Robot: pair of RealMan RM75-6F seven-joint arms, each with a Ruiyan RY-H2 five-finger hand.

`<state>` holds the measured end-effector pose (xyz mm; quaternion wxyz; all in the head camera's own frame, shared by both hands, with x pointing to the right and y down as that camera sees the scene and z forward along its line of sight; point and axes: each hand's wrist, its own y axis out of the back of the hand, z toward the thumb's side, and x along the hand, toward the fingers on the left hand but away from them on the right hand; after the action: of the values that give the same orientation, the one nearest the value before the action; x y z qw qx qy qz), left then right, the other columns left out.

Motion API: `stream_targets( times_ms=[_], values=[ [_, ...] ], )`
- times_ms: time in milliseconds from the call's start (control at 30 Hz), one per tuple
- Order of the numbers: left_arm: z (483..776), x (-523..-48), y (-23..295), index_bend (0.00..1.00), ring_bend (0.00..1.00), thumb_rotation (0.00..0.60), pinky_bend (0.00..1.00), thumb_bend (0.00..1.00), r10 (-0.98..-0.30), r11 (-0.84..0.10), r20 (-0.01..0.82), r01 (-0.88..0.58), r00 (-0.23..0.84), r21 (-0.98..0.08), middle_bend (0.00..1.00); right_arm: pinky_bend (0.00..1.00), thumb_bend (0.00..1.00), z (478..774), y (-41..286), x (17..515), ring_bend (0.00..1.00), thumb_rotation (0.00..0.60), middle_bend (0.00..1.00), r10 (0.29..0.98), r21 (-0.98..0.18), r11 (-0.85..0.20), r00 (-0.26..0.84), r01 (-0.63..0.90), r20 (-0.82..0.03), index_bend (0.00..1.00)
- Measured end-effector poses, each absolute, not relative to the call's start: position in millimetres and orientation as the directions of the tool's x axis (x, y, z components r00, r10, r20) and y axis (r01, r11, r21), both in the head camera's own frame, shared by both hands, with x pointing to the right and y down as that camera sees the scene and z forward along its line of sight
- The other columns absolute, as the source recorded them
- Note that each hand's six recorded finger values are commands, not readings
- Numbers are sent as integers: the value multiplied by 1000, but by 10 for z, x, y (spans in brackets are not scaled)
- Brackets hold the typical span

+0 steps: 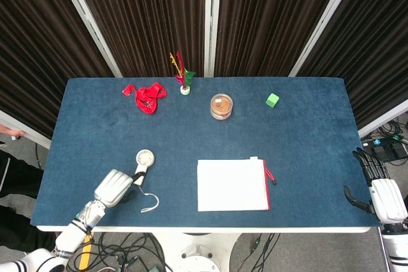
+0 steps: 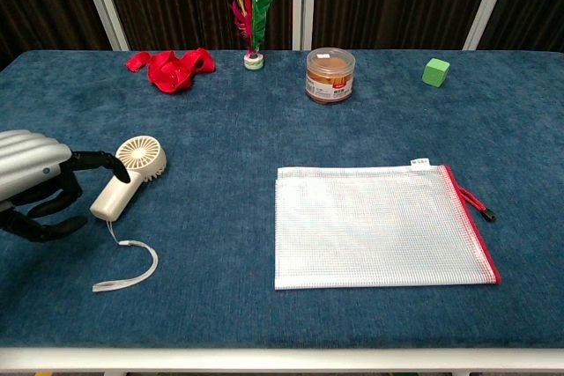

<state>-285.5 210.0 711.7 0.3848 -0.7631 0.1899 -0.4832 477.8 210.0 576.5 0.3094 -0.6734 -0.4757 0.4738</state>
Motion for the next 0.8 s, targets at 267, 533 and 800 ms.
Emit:
stream_targets(
  times_ms=[267, 533, 800],
  values=[
    [7160, -2898, 2001, 240, 849, 600, 802, 395, -677, -627, 591, 77, 440, -775, 847, 0, 312, 5797, 2121, 4837, 0, 600, 0, 930, -866, -364, 82, 343, -359, 0],
    [7244, -2916, 1975, 240, 849, 600, 802, 396, -664, -647, 613, 82, 428, -758, 847, 0, 312, 5790, 2107, 4835, 0, 600, 0, 930, -866, -364, 79, 344, -360, 0],
    [7253, -2907, 1954, 240, 849, 600, 802, 396, -672, -636, 605, 86, 428, -767, 847, 0, 313, 5783, 2106, 4847, 0, 600, 0, 929, -866, -366, 72, 342, -364, 0]
  ],
)
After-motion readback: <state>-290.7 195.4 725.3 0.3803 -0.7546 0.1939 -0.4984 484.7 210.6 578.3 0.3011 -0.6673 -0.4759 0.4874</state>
